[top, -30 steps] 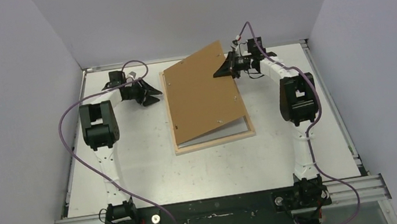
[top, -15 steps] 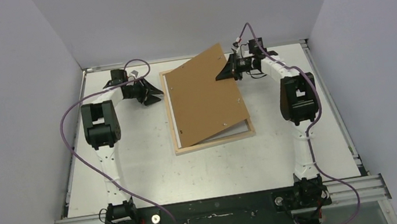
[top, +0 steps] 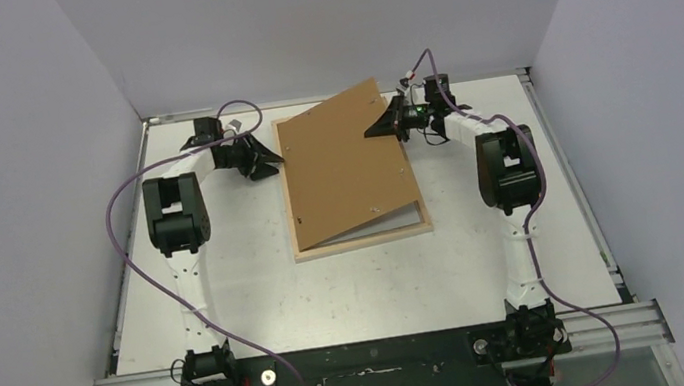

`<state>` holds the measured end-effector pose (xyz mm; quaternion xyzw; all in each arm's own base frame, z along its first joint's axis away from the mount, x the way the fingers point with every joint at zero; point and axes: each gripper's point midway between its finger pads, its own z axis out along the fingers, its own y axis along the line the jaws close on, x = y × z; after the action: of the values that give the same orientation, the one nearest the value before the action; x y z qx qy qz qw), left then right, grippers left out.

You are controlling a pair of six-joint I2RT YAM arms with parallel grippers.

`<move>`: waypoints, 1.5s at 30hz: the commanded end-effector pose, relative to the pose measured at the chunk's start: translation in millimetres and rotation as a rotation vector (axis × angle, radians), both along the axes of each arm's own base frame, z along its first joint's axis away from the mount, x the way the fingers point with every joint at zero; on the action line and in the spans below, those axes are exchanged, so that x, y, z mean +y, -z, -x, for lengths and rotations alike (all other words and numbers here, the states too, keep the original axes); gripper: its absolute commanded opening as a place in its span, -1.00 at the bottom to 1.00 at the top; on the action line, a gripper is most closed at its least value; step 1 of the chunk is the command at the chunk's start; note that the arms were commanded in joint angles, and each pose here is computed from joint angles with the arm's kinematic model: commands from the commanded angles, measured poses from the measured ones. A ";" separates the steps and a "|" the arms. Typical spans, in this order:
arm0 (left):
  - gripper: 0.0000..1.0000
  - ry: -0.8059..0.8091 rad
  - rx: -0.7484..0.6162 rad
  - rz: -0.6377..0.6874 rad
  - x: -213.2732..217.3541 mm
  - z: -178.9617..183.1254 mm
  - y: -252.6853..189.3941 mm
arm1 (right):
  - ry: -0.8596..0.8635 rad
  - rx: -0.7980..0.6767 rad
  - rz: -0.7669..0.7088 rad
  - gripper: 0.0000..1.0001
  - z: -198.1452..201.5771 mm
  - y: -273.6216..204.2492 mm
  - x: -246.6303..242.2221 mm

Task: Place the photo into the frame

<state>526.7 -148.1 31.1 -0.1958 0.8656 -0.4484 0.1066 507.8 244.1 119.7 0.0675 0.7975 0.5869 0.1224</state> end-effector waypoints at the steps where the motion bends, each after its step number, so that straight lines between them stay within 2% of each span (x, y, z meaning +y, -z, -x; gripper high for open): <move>1: -0.25 0.033 0.050 -0.052 -8.7 10.3 26.9 | -0.006 -0.094 -0.045 -1.00 -8.5 -27.9 7.5; 7: -0.30 0.037 0.056 -0.060 -7.9 12.6 28.7 | -0.079 -0.043 0.167 -0.96 15.8 12.6 0.1; 15: -0.32 0.040 0.058 -0.058 -8.2 12.1 28.2 | -0.113 -0.007 0.281 -0.72 32.5 37.4 -3.9; 36: -0.31 0.042 0.059 -0.059 -7.4 12.1 28.2 | -0.107 -0.004 0.520 0.28 41.7 29.9 -33.0; 45: -0.32 0.040 0.061 -0.060 -6.0 12.3 28.5 | -0.087 -0.006 0.649 0.33 43.4 22.7 -46.0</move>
<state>519.7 -153.1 27.7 -0.1896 0.8704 -0.4457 0.0887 459.9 199.5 61.8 0.0088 0.9396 0.3339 0.0753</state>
